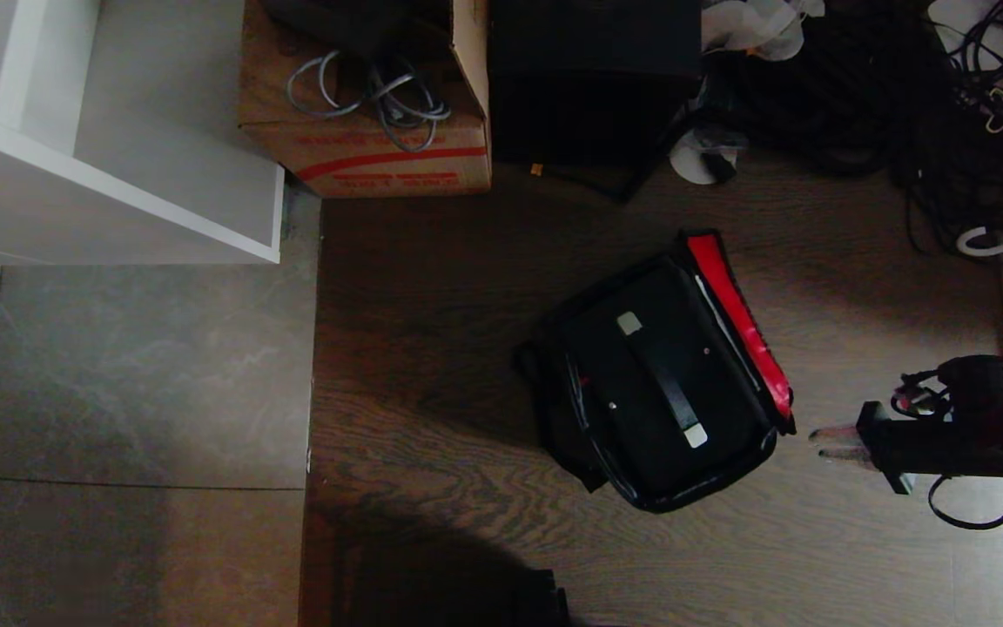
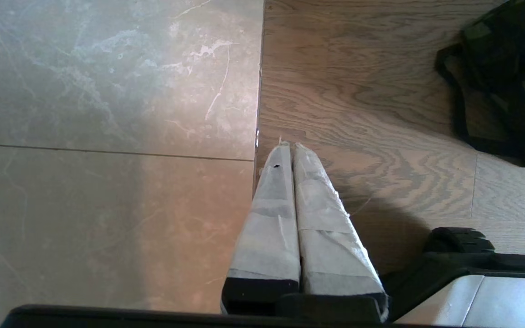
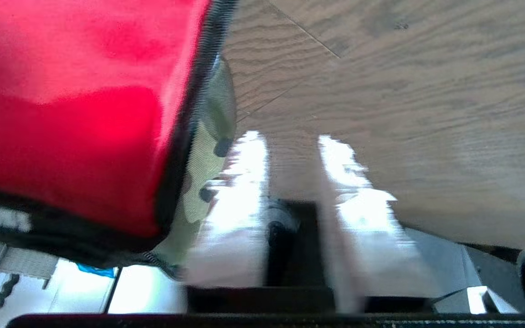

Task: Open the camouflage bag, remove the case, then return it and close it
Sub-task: Close the top of the storage box

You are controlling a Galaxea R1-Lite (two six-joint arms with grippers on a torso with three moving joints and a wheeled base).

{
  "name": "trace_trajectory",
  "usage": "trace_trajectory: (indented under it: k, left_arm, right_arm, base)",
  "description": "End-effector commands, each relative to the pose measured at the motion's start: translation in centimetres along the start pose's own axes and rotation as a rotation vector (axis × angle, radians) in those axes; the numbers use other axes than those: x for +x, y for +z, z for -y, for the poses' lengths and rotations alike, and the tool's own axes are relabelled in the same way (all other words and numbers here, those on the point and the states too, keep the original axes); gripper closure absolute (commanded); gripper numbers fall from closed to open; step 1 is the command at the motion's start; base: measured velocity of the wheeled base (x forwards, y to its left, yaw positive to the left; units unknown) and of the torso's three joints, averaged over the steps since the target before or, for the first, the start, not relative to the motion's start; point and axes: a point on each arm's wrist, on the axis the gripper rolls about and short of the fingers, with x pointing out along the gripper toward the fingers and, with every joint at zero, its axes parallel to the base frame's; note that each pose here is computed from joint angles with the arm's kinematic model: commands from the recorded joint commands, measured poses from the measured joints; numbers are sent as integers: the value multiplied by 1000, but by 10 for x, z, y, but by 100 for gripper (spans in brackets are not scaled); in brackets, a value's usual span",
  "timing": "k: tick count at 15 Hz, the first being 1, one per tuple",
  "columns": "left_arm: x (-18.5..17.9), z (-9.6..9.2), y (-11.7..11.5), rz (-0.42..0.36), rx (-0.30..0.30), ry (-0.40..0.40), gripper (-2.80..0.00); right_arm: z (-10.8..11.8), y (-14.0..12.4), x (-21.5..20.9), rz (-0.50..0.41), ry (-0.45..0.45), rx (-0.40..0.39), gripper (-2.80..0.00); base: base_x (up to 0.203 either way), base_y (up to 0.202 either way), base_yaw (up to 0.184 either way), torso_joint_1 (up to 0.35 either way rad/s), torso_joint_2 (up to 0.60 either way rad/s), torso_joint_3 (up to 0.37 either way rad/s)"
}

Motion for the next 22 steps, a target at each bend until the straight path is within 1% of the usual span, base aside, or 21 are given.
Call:
trace_trajectory:
  k: [1, 4, 5, 8, 9, 14, 16, 20, 22]
  left_arm:
    - [0, 0, 0, 0, 0, 0, 0]
    - [0, 0, 0, -1, 0, 0, 0]
    - [0, 0, 0, -1, 0, 0, 0]
    - [0, 0, 0, 0, 0, 0, 0]
    - [0, 0, 0, -1, 0, 0, 0]
    - [0, 0, 0, -2, 0, 0, 0]
    - [0, 0, 0, -1, 0, 0, 0]
    - [0, 0, 0, -3, 0, 0, 0]
    - [0, 0, 0, -1, 0, 0, 0]
  right_arm:
    - [5, 0, 5, -11, 4, 47, -280]
    - [4, 9, 10, 18, 23, 165, -280]
    - [3, 13, 11, 43, 43, 235, -280]
    - [-7, 28, 14, 133, 143, 389, -280]
    - [-11, 30, 17, 148, 174, 408, -280]
    - [-15, 22, 33, 119, 168, 412, -280]
    - [-13, 20, 34, 113, 167, 434, -280]
    - [-18, 19, 47, 111, 195, 396, -280]
    - [-23, 20, 53, 104, 212, 403, -280]
  base:
    - [0, 0, 0, 0, 0, 0]
    - [0, 0, 0, 0, 0, 0]
    - [0, 0, 0, 0, 0, 0]
    - [0, 0, 0, 0, 0, 0]
    - [0, 0, 0, 0, 0, 0]
    - [0, 0, 0, 0, 0, 0]
    - [0, 0, 0, 0, 0, 0]
    - [0, 0, 0, 0, 0, 0]
    - [0, 0, 0, 0, 0, 0]
